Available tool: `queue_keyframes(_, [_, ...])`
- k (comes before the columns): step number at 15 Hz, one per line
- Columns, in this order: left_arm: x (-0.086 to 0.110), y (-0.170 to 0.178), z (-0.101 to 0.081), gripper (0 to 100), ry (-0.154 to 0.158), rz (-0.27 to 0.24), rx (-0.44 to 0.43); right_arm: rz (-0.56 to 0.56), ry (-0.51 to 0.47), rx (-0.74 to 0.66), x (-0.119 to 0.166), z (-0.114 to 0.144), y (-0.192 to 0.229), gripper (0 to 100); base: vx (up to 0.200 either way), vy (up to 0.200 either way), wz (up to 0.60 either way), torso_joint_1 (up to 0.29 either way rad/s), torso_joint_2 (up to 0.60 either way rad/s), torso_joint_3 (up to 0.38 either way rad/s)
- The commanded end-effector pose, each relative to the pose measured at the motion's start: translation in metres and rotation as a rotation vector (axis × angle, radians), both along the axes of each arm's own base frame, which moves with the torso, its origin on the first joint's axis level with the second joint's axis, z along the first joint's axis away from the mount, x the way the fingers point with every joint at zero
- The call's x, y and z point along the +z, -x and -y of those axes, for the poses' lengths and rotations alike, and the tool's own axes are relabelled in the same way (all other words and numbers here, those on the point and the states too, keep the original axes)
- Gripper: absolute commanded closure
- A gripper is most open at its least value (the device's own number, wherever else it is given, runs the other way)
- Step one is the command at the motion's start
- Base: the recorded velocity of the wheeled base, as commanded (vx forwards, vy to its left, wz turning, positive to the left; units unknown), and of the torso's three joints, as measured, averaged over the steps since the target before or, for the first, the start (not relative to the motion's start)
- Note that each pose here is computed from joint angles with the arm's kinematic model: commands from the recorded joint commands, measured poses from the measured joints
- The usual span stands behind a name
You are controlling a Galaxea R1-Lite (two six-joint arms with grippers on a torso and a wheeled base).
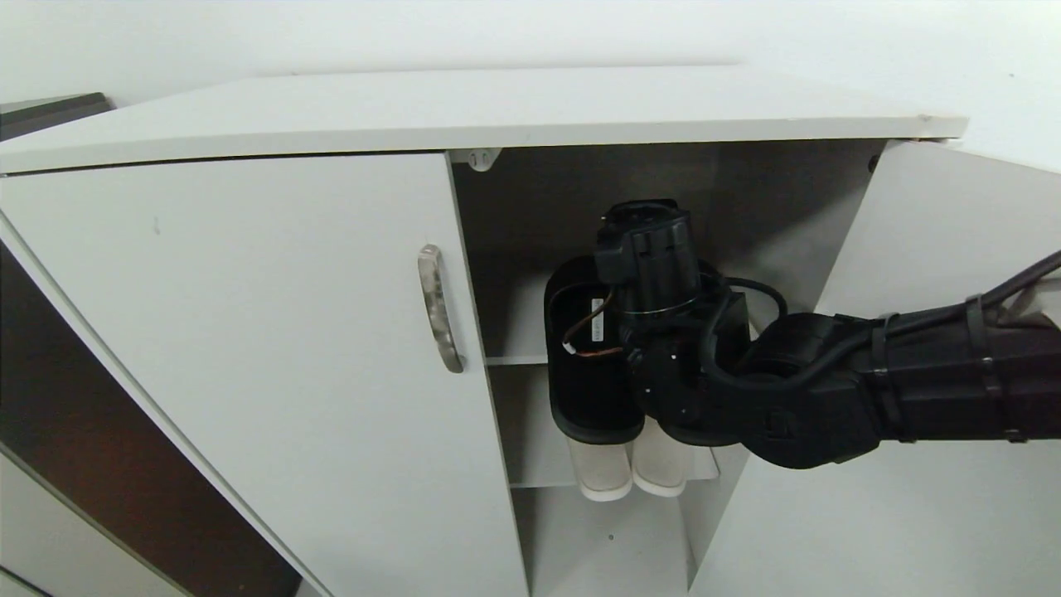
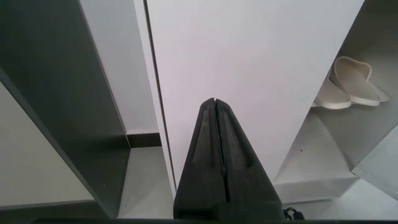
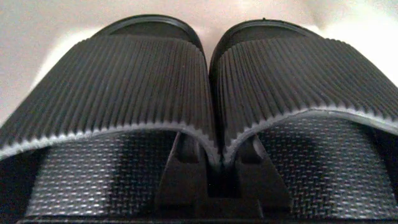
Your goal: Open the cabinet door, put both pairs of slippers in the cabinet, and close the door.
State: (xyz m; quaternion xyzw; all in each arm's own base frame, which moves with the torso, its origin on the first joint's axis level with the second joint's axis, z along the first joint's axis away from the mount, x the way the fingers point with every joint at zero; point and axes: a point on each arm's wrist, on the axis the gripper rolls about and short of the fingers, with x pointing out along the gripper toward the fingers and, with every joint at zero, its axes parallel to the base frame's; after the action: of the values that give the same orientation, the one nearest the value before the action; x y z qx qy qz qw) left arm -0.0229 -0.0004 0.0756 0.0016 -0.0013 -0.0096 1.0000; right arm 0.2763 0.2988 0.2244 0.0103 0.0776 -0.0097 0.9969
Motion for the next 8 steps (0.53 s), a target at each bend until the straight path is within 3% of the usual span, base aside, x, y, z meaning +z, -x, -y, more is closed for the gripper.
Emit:
queue_keyframes(1, [0.000,0.000,0.000,100,0.002,-0.001,0.001,-0.004,0.015,-0.007,-0.007,-0.003,-0.015,100,0.000,0.000,0.00,0.000,0.00,0.000])
queue_keyframes(8, [0.000,0.000,0.000,100,0.003,-0.001,0.004,0.053,0.018,-0.030,0.010,-0.004,-0.054,100,0.000,0.000,0.00,0.000,0.00,0.000])
